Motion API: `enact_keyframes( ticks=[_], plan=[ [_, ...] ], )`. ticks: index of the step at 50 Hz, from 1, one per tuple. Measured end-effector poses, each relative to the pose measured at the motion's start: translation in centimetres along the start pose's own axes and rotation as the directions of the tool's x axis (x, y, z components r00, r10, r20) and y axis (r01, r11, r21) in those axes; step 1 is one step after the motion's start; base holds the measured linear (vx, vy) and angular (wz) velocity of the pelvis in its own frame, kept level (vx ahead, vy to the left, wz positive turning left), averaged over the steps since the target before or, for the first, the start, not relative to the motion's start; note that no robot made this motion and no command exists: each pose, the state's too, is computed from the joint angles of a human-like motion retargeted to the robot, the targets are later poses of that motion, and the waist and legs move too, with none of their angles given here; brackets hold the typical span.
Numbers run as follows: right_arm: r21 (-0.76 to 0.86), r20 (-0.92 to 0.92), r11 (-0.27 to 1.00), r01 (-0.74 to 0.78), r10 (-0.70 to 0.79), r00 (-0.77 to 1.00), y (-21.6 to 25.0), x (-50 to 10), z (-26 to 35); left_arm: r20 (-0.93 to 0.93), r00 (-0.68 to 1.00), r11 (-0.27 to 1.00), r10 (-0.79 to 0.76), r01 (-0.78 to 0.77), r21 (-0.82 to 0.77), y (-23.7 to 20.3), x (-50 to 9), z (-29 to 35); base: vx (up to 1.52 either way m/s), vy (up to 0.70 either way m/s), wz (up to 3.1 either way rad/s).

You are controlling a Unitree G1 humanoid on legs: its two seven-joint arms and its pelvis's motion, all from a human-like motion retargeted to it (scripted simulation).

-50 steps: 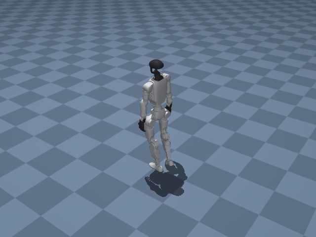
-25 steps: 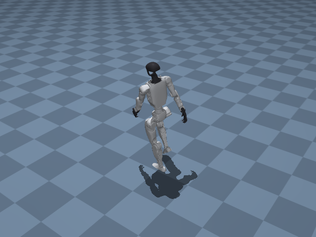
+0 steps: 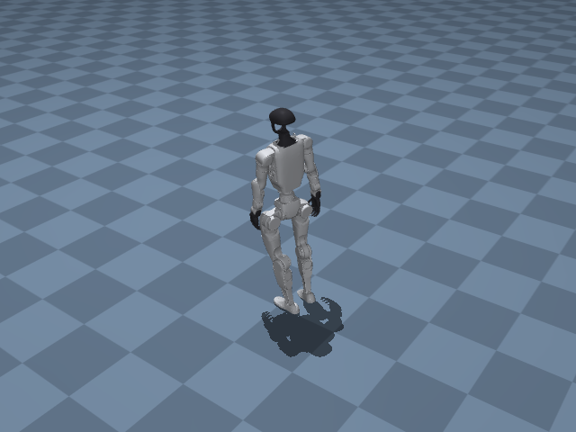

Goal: Upper body actions

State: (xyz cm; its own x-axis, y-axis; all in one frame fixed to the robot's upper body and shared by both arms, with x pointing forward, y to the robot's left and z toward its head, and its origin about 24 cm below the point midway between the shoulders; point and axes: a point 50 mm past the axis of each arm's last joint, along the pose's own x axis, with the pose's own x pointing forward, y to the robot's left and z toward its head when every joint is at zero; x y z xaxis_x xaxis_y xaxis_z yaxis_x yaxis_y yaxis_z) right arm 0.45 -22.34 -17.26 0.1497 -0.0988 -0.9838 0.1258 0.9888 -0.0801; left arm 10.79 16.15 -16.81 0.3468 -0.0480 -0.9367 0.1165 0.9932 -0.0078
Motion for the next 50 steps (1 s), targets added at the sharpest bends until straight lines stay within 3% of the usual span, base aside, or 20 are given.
enact_keyframes(
  ticks=[7, 13, 22, 31, 40, 50],
  plan=[
    [0.010, -0.040, 0.999, 0.035, -0.034, 0.999, 0.4, 0.0, 0.2, -0.148, 0.989, 0.984, -0.005, -0.022, -0.178, 0.6, -1.2, -6.0, -0.25, 0.04, 0.16],
    [-0.068, 0.045, 0.997, -0.021, 0.024, 0.999, 2.3, 0.5, 4.2, -0.357, 0.934, 0.958, 0.008, -0.110, -0.266, 0.9, -4.6, -14.4, -0.24, 0.10, 0.11],
    [-0.128, 0.391, 0.985, -0.113, 0.154, 0.908, 6.5, -0.9, 17.3, -0.604, 0.796, 0.969, -0.035, -0.121, -0.215, 0.1, -10.1, -22.6, -0.34, 0.04, -0.05],
    [-0.177, 0.672, 0.975, -0.131, 0.217, 0.708, 9.2, -5.7, 27.8, -0.684, 0.719, 0.971, -0.121, -0.058, -0.233, -2.2, -12.7, -25.6, -0.18, -0.02, -0.57],
    [-0.173, 0.660, 0.982, -0.074, 0.171, 0.732, 7.8, -5.2, 27.3, -0.609, 0.786, 0.958, -0.111, -0.078, -0.275, -1.5, -10.7, -23.4, 0.00, -0.02, 0.20],
    [-0.162, 0.496, 0.983, -0.086, 0.157, 0.854, 7.2, -1.9, 20.1, -0.505, 0.863, 0.935, -0.026, -0.158, -0.318, 0.4, -8.3, -20.4, 0.14, 0.02, 0.57]
  ],
)
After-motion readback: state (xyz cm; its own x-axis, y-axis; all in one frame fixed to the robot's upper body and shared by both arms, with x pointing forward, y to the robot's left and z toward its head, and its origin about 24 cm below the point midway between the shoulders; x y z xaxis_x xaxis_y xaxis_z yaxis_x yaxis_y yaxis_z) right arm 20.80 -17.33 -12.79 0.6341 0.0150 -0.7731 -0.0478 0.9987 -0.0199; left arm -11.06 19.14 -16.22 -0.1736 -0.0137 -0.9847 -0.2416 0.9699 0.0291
